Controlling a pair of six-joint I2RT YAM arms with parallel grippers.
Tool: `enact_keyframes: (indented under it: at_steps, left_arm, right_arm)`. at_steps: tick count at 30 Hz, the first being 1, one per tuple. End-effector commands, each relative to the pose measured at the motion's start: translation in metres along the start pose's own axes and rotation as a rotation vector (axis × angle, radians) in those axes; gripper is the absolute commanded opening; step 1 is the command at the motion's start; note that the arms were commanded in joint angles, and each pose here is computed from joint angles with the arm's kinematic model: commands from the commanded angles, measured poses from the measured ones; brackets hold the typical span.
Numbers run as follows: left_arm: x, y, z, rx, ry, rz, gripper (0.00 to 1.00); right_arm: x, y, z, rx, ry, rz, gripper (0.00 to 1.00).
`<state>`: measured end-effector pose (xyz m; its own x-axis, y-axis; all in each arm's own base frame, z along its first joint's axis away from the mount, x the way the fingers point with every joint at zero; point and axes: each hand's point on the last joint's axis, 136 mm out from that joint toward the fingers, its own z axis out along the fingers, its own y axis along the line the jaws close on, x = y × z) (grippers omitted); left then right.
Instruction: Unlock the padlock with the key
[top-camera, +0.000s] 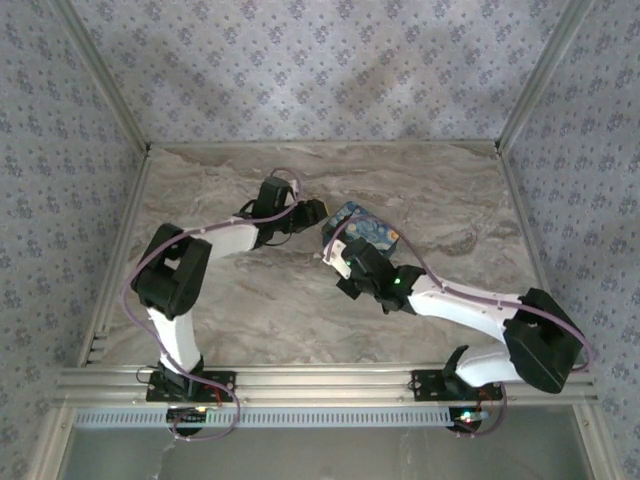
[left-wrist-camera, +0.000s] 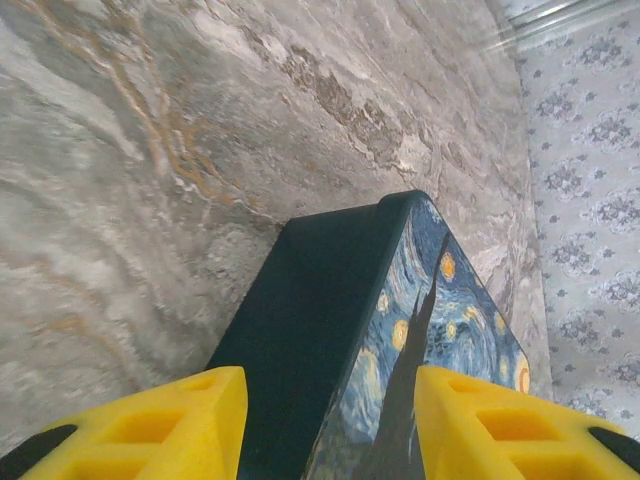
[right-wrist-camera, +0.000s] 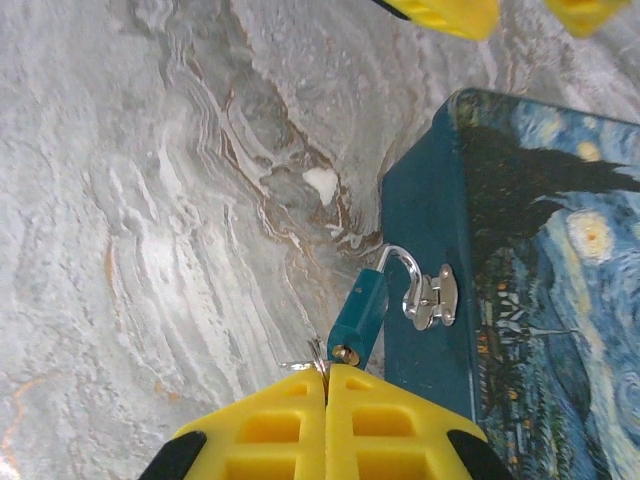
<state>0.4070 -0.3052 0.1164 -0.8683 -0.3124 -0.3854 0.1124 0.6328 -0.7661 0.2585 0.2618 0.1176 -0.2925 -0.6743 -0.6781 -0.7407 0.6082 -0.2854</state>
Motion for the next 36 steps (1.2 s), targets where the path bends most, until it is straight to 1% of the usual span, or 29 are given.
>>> enact_keyframes:
  at_steps: [1,7,12,18,26,36]
  left_arm:
    - [-0.013,-0.011,-0.024,0.022,-0.072,0.031,0.48]
    - [-0.006,0.000,-0.054,-0.024,-0.117,0.044,0.49]
    - [0.002,0.014,-0.081,-0.079,-0.146,0.045,0.51]
    - [0.013,0.039,-0.111,-0.181,-0.176,0.037,0.52]
    - [0.028,0.065,-0.138,-0.232,-0.214,-0.010,0.54]
    - [0.034,0.078,-0.161,-0.258,-0.263,-0.033,0.58]
  right_arm:
    - [-0.003,-0.006,-0.014,0.029,-0.020,0.062,0.00]
    - [-0.011,-0.003,-0.026,0.010,-0.062,0.113,0.00]
    - [-0.020,0.013,-0.021,-0.038,-0.086,0.123,0.00]
    - [-0.029,0.039,0.000,-0.106,-0.093,0.120,0.00]
    - [-0.039,0.082,0.039,-0.194,-0.064,0.083,0.00]
    - [-0.042,0.110,0.068,-0.239,-0.017,0.062,0.00]
